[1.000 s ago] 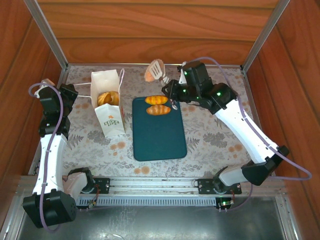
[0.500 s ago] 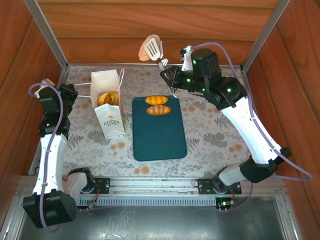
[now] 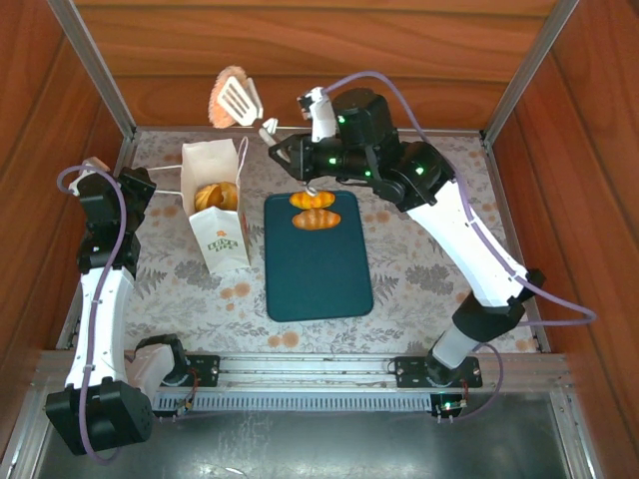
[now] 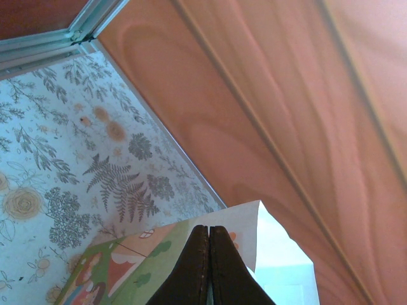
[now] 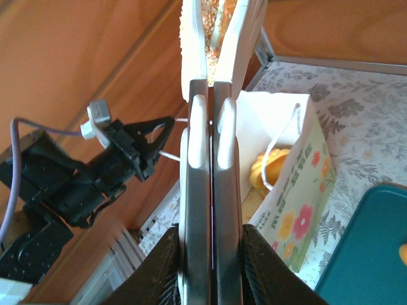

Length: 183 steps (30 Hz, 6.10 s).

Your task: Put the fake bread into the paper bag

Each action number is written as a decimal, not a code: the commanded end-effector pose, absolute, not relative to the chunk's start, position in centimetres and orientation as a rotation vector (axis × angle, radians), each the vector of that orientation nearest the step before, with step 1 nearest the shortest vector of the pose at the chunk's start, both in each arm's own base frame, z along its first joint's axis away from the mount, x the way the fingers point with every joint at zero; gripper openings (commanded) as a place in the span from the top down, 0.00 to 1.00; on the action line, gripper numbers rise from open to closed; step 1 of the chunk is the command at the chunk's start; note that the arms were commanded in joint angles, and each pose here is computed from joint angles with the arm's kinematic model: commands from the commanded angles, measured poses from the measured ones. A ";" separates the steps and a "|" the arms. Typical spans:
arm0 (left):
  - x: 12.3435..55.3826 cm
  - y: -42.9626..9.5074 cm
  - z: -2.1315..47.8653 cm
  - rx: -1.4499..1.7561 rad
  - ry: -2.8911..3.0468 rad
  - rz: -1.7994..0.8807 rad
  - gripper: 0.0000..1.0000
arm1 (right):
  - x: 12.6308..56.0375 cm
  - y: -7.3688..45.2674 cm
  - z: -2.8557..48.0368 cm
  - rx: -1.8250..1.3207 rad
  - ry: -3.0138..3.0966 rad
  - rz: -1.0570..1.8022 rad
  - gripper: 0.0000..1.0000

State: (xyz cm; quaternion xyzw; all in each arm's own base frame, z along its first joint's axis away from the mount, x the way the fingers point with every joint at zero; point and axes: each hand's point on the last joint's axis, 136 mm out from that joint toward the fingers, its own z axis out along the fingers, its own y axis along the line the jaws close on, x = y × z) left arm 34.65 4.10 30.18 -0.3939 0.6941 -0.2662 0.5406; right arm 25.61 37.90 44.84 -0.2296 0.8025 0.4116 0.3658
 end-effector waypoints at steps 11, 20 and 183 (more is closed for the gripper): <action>34.8 4.3 31.3 -0.927 1.618 -0.639 1.00 | 24.6 41.7 39.5 -0.862 2.140 0.856 0.76; 34.7 4.4 31.3 -0.930 1.618 -0.636 1.00 | 24.4 42.7 36.1 -0.949 2.199 0.747 0.75; 34.6 4.5 31.3 -0.933 1.610 -0.629 1.00 | 25.7 21.6 17.6 -0.290 2.786 0.747 0.69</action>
